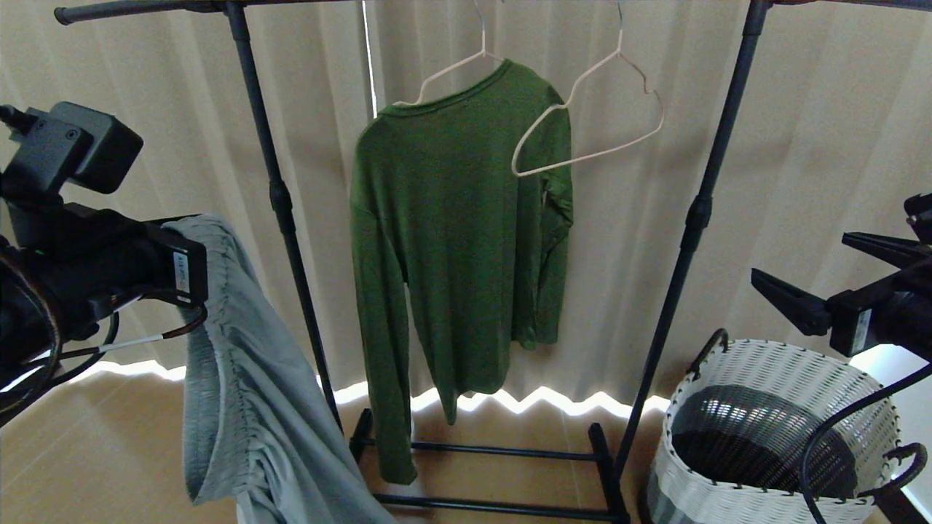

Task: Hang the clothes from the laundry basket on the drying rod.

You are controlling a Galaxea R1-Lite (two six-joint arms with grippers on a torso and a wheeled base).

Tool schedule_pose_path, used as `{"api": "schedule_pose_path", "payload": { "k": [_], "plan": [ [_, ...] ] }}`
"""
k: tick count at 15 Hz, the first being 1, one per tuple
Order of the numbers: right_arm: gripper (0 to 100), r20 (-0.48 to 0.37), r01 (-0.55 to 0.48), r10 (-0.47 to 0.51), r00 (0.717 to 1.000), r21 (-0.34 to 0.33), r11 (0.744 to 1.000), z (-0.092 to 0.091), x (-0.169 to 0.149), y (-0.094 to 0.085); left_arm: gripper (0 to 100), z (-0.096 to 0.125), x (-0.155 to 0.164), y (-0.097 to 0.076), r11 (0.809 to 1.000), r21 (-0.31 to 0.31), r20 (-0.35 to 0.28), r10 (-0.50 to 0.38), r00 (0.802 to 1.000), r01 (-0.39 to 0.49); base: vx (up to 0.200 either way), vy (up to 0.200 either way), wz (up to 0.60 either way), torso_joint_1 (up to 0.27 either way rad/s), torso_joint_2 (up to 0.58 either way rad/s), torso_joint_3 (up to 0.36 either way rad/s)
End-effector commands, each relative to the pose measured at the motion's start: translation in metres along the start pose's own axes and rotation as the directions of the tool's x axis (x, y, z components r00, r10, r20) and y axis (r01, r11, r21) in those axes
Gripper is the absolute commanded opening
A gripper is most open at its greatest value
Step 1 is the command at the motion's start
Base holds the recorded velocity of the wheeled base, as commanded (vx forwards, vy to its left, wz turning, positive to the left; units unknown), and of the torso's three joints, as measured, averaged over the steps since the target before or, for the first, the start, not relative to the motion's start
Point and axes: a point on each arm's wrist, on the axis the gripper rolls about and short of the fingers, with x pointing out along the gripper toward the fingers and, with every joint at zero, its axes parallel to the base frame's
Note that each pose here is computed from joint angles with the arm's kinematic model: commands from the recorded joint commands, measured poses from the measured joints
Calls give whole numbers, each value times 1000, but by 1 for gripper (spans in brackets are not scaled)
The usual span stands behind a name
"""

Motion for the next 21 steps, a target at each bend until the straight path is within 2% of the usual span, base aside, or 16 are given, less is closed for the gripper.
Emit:
{"api": "schedule_pose_path", "payload": {
  "k": [1, 5, 8, 11, 21],
  "plan": [
    [100, -21, 32, -32, 999, -3, 999, -4, 0, -4, 0, -1, 1, 0, 1000, 0, -3, 2, 1000, -2, 0, 0, 0, 0, 0, 0],
    [100, -85, 132, -136, 987, -54, 990, -19, -2, -23, 0, -3, -11, 6, 999, -3, 3, 33, 999, -33, 0, 0, 0, 0, 0, 0],
    [100, -103, 154, -159, 982, -53, 987, -23, -2, -27, 0, -8, -27, 9, 999, -6, 11, 47, 999, -47, 0, 0, 0, 0, 0, 0],
    [100, -102, 153, -157, 982, -51, 987, -23, -2, -27, 0, -5, -32, 10, 999, -8, 28, 52, 998, -52, 0, 0, 0, 0, 0, 0],
    [100, -113, 146, -150, 982, -46, 988, -27, -2, -26, 0, -8, -32, 7, 999, 31, 23, 36, 999, -37, 0, 0, 0, 0, 0, 0]
  ]
}}
